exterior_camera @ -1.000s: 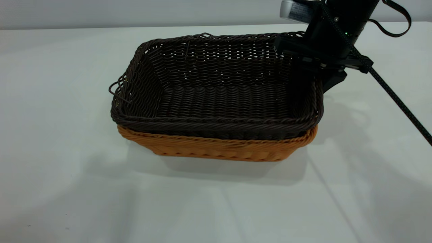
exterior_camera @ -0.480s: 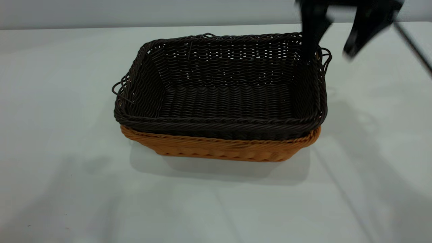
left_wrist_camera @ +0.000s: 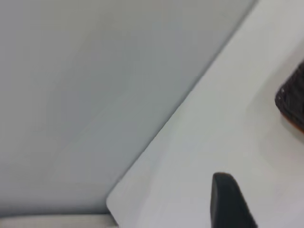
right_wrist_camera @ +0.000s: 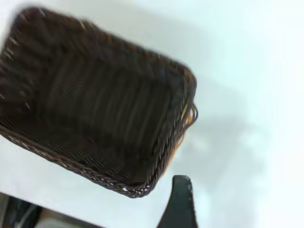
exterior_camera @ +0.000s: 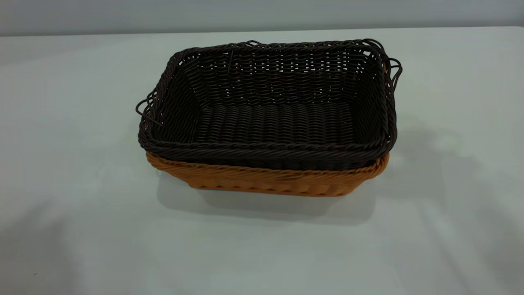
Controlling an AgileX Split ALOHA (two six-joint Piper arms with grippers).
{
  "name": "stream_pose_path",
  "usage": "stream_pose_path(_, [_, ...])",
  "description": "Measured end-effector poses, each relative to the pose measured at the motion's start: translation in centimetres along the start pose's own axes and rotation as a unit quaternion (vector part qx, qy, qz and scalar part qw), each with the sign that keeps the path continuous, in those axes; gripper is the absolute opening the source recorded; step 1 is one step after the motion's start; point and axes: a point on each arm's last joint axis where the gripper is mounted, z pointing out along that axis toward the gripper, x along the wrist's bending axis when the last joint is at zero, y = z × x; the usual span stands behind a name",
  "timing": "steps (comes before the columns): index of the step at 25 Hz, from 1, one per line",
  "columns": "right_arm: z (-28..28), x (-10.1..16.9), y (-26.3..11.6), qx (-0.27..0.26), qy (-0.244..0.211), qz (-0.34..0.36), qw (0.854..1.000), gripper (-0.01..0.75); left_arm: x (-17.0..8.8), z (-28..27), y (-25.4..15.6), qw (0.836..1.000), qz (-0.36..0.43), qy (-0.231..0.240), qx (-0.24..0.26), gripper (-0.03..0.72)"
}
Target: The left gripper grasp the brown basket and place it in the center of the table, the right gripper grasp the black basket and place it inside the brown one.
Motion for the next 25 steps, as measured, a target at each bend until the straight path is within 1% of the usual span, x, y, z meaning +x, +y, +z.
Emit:
stream_pose_path(4, [-7.0, 0.9, -2.8, -0.086, -0.001, -0.001, 0.996, 0.563, -0.4, -2.9, -1.6, 0.997, -0.070, 0.019, -0.025, 0.341])
stream_pose_path(8, [-10.9, 1.4, -7.3, -0.132, -0.001, -0.005, 0.991, 0.563, -1.6, -4.4, -4.1, 0.992, -0.121, 0.022, -0.029, 0.341])
stream_pose_path(11, [-11.1, 1.5, -11.1, -0.128, -0.003, -0.002, 0.992, 0.563, -3.1, -4.4, -6.2, 0.987, -0.162, 0.014, -0.015, 0.353])
stream_pose_path(14, [-9.8, 1.2, -15.0, -0.107, -0.008, 0.007, 0.994, 0.563, -4.9, -3.3, -8.5, 0.979, -0.204, 0.001, 0.012, 0.386])
stream_pose_path(16, [-8.4, 0.9, -17.8, -0.087, -0.019, 0.010, 0.996, 0.563, -6.2, -2.4, -9.9, 0.974, -0.225, -0.015, 0.032, 0.410])
stream_pose_path(19, [-6.2, 0.2, -21.9, -0.065, -0.043, 0.006, 0.997, 0.563, -8.5, -0.7, -12.0, 0.966, -0.246, -0.046, 0.067, 0.424])
stream_pose_path(23, [-3.1, -0.5, -26.4, -0.074, -0.063, 0.003, 0.995, 0.563, -11.1, 1.1, -14.8, 0.955, -0.265, -0.073, 0.110, 0.426])
stream_pose_path(25, [-1.7, -0.6, -28.1, -0.084, -0.063, 0.005, 0.994, 0.563, -12.4, 2.1, -16.3, 0.948, -0.275, -0.081, 0.136, 0.426])
